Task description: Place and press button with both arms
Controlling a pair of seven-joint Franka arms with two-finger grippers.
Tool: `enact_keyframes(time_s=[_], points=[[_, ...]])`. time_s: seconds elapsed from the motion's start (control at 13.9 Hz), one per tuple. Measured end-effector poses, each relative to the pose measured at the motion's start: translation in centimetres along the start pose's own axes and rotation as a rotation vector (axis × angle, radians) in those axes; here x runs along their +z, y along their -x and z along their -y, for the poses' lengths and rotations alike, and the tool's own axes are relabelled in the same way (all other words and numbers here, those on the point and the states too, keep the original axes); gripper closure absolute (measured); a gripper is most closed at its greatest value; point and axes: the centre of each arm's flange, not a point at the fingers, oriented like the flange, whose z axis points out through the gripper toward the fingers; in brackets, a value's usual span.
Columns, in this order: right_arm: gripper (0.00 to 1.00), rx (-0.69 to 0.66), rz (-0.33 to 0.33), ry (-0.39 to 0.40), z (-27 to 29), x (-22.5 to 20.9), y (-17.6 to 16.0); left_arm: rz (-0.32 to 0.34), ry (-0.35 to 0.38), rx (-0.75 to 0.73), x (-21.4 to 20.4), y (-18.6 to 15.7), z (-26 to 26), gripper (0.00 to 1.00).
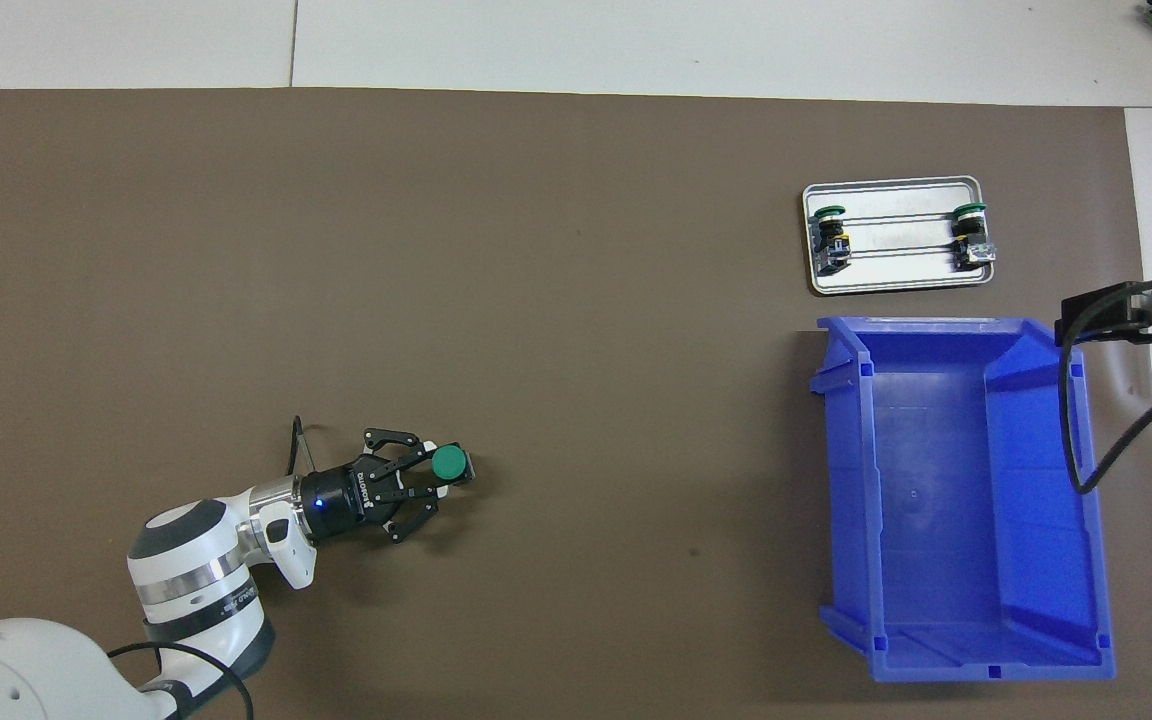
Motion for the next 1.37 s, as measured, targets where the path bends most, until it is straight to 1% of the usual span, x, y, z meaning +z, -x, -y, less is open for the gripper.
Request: enact_keyframes(time_s=[0.07, 0.14, 0.43, 0.5, 0.58, 0.65, 0.72, 0.79, 0.86, 0.94, 1.01, 1.23, 1.37], points=[[0.00, 0.000, 0.000, 0.000, 0.00, 0.00, 0.00, 0.000, 0.000, 0.000, 0.00, 0.00, 0.00, 0.67], [0.00, 0.000, 0.000, 0.000, 0.00, 0.00, 0.00, 0.009, 0.001, -0.003, -0.10, 0.16, -0.12, 0.64], [0.00, 0.000, 0.000, 0.000, 0.00, 0.00, 0.00, 0.010, 0.002, -0.002, -0.08, 0.15, -0.17, 0.63], [0.00, 0.000, 0.000, 0.000, 0.00, 0.00, 0.00, 0.010, 0.003, -0.003, -0.08, 0.16, -0.19, 0.62], [0.00, 0.000, 0.000, 0.000, 0.00, 0.00, 0.00, 0.010, 0.004, -0.003, -0.06, 0.16, -0.22, 0.56], [0.00, 0.000, 0.000, 0.000, 0.00, 0.00, 0.00, 0.011, 0.005, -0.003, -0.05, 0.16, -0.24, 0.56], [0.00, 0.000, 0.000, 0.000, 0.00, 0.00, 0.00, 0.011, 0.006, -0.003, -0.04, 0.17, -0.28, 0.53], [0.00, 0.000, 0.000, 0.000, 0.00, 0.00, 0.00, 0.011, 0.006, -0.003, -0.04, 0.17, -0.29, 0.53], [0.00, 0.000, 0.000, 0.000, 0.00, 0.00, 0.00, 0.011, 0.006, -0.003, -0.04, 0.17, -0.30, 0.50], [0.00, 0.000, 0.000, 0.000, 0.00, 0.00, 0.00, 0.011, 0.007, -0.003, -0.03, 0.17, -0.31, 0.50], [0.00, 0.000, 0.000, 0.000, 0.00, 0.00, 0.00, 0.011, 0.007, -0.004, -0.03, 0.18, -0.33, 0.46], [0.00, 0.000, 0.000, 0.000, 0.00, 0.00, 0.00, 0.011, 0.008, -0.004, -0.02, 0.18, -0.35, 0.45], [0.00, 0.000, 0.000, 0.000, 0.00, 0.00, 0.00, 0.012, 0.009, -0.004, -0.02, 0.19, -0.38, 0.41]])
